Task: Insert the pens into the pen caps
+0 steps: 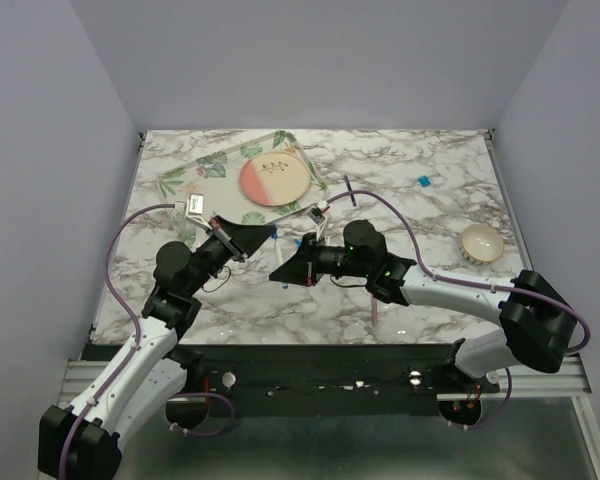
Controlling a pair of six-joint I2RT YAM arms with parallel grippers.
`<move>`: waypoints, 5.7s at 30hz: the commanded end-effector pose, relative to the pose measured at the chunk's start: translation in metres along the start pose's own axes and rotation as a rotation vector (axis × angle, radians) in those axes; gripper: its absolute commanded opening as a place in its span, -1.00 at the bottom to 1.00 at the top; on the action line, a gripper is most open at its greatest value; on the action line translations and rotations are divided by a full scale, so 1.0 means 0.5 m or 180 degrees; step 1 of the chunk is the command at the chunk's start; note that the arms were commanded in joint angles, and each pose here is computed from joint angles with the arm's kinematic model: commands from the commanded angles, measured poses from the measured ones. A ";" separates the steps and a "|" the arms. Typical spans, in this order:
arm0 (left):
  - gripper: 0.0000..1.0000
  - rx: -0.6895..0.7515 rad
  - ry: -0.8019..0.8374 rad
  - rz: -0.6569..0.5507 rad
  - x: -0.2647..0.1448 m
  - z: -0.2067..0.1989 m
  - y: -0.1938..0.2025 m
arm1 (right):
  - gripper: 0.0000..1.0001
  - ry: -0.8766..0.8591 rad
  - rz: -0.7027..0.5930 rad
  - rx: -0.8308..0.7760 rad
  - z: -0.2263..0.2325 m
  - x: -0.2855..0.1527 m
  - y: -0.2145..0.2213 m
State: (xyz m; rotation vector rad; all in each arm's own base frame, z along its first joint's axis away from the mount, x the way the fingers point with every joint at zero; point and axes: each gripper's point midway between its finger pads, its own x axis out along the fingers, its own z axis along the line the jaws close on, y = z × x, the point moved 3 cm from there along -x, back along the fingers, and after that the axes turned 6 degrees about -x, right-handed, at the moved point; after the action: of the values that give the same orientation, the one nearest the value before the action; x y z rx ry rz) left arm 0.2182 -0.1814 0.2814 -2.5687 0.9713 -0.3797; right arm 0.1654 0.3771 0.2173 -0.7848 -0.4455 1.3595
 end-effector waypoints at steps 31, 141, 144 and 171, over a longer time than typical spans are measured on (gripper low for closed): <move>-1.00 0.0172 -0.0017 -0.0041 0.005 0.007 -0.003 | -0.99 -0.0108 -0.0117 -0.0053 0.022 0.010 -0.024; -1.00 0.0060 0.1066 0.1260 -0.008 -0.133 0.139 | -0.99 -0.0058 -0.0684 -0.1526 0.192 -0.150 -0.210; -1.00 0.0170 0.1175 0.1222 -0.018 -0.136 0.150 | -0.99 -0.0086 -0.0742 -0.1524 0.199 -0.153 -0.225; -1.00 -0.0301 0.1227 0.1748 -0.061 -0.101 0.305 | -0.99 -0.0072 -0.1067 -0.1913 0.253 -0.183 -0.369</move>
State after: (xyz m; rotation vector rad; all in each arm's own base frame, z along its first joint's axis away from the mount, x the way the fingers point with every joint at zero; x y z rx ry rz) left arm 0.1528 -0.2301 0.3560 -2.6277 1.1011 -1.1015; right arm 0.1252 0.3142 0.3194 -1.0538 -0.6397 1.5064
